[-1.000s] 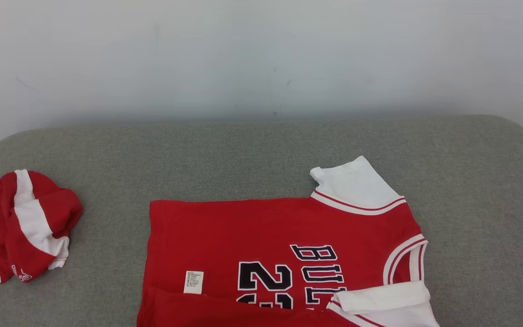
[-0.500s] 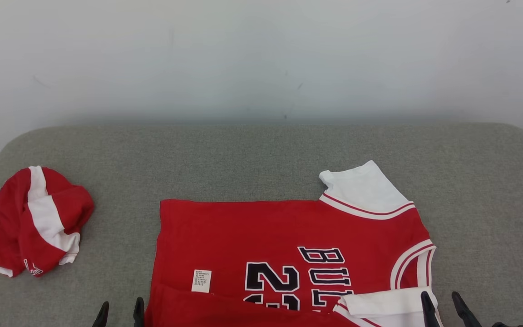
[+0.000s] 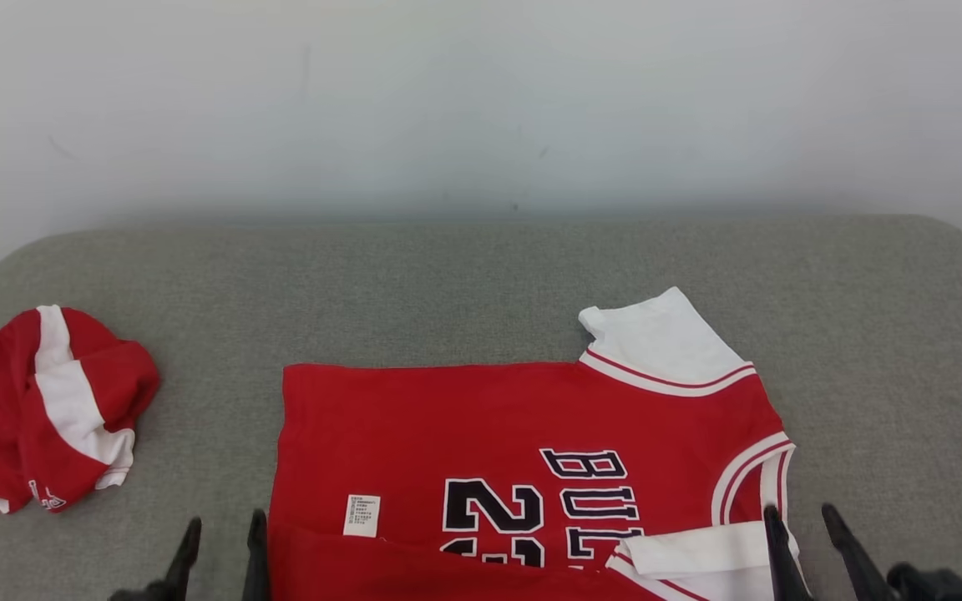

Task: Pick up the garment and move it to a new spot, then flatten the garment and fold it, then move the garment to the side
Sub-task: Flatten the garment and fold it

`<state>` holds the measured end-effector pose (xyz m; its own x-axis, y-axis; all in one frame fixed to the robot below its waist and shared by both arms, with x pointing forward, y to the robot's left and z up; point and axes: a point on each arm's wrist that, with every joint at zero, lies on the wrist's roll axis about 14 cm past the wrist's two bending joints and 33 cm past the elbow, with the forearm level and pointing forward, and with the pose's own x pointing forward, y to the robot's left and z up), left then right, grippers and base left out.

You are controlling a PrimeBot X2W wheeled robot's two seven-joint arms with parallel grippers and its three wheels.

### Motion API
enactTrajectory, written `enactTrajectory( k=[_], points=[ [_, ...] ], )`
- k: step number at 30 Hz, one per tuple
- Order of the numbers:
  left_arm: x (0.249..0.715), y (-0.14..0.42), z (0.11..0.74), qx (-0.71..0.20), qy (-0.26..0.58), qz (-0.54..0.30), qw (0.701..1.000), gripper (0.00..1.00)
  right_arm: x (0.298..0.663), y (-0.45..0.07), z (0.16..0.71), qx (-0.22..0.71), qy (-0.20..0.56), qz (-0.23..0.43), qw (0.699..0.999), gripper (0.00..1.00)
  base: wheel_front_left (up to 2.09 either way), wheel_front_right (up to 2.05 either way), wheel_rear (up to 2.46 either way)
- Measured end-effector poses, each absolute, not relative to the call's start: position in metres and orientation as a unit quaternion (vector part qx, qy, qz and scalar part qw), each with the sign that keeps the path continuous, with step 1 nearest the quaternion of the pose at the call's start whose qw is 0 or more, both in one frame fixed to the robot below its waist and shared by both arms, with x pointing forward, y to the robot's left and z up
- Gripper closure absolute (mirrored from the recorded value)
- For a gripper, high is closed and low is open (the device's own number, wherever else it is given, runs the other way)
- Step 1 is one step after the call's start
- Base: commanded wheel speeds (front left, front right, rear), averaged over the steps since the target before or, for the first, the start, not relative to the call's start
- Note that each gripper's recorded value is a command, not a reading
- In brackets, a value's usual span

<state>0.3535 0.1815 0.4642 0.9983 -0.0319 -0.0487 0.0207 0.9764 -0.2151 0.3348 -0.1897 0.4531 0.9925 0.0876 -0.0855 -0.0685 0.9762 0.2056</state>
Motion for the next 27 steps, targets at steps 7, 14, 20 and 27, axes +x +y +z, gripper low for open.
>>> enactTrajectory(
  k=[7, 14, 20, 27],
  points=[
    [0.417, 0.167, 0.488, -0.085, 0.000, -0.055, 0.995, 0.00, 0.384, -0.185, 0.478, 0.075, 0.013, 0.060, 0.995, 0.00, 0.00, 0.00, 0.00],
    [0.480, 0.154, 0.482, -0.069, 0.027, -0.083, 0.994, 0.00, 0.442, -0.184, 0.501, 0.056, -0.014, 0.072, 0.996, 0.00, 0.00, 0.00, 0.00],
    [0.516, 0.155, 0.454, -0.077, 0.074, -0.074, 0.992, 0.00, 0.471, -0.179, 0.494, 0.047, -0.004, 0.083, 0.995, 0.00, 0.00, 0.00, 0.00],
    [0.528, 0.158, 0.411, -0.093, 0.135, -0.055, 0.985, 0.00, 0.479, -0.183, 0.474, 0.045, 0.022, 0.079, 0.996, 0.00, 0.00, 0.00, 0.00]
  ],
)
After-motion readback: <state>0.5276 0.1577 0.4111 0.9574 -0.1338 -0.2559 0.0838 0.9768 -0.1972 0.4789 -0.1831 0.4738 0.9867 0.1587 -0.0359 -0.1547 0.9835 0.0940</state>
